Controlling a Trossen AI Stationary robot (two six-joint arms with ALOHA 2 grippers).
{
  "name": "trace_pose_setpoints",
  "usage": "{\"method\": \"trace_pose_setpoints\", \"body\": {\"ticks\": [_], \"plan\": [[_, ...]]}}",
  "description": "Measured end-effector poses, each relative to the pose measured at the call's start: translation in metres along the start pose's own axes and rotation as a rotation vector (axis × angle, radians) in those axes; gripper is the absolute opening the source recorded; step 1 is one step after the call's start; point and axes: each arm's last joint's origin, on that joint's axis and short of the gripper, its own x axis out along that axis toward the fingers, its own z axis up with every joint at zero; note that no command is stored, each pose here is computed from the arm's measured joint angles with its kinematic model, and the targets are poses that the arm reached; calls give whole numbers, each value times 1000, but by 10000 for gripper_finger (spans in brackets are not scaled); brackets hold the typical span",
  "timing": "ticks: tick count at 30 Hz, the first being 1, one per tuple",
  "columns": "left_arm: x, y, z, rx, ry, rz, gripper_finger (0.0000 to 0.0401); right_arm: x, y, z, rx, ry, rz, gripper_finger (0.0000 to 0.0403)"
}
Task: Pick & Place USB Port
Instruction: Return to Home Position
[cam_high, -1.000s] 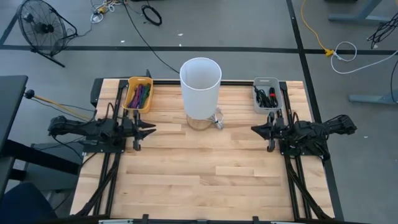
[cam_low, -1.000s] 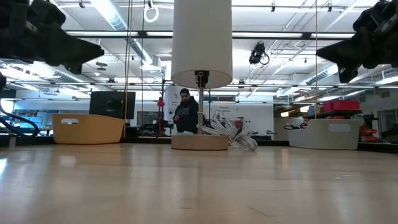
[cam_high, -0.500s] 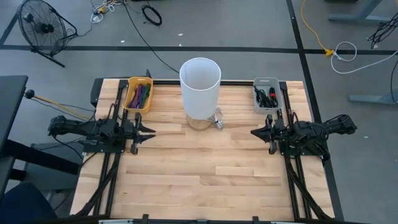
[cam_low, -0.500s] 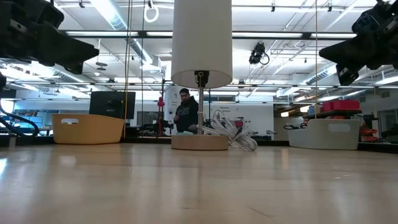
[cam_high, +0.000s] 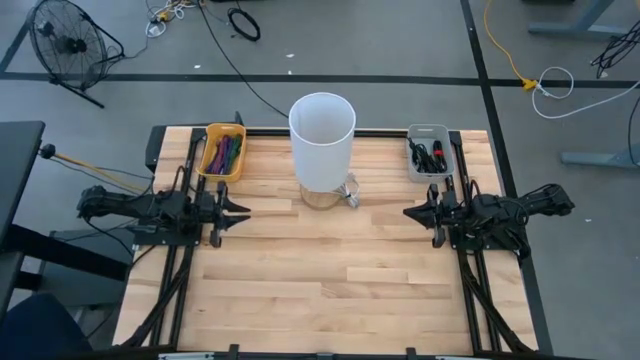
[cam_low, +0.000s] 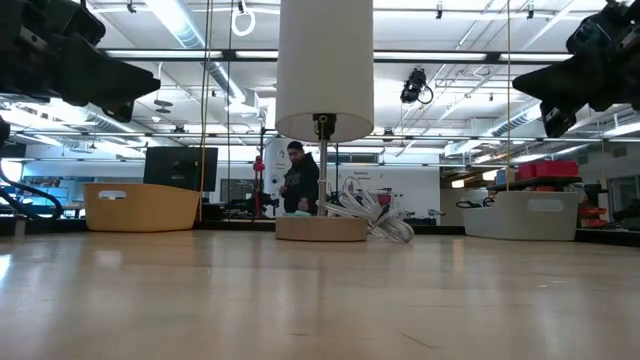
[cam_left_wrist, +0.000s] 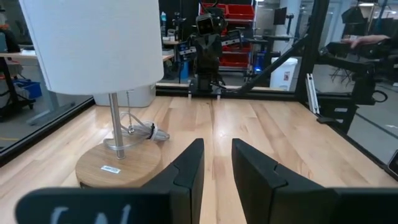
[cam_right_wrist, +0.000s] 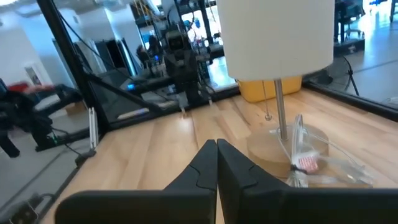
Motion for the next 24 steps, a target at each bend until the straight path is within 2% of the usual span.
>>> {"method": "trace_pose_setpoints", "body": {"ticks": [3,7,12,19,24], "plan": [[0,-1,0,-1,0,-14,85,2,-1,-2,25,-73,11,5],[0,-2,0,-2,-4,-19,85,2,-4,1,28,-101,-10,5],[0,0,0,-2,-5,-6,85,3,-11,3,25,-119,-83,5],[1,11,2,-16,-103,94,85,4,-19,4,19,-126,-164,5],[1,16,2,-13,-110,147,85,4,-17,4,22,-134,-151,5]]}}
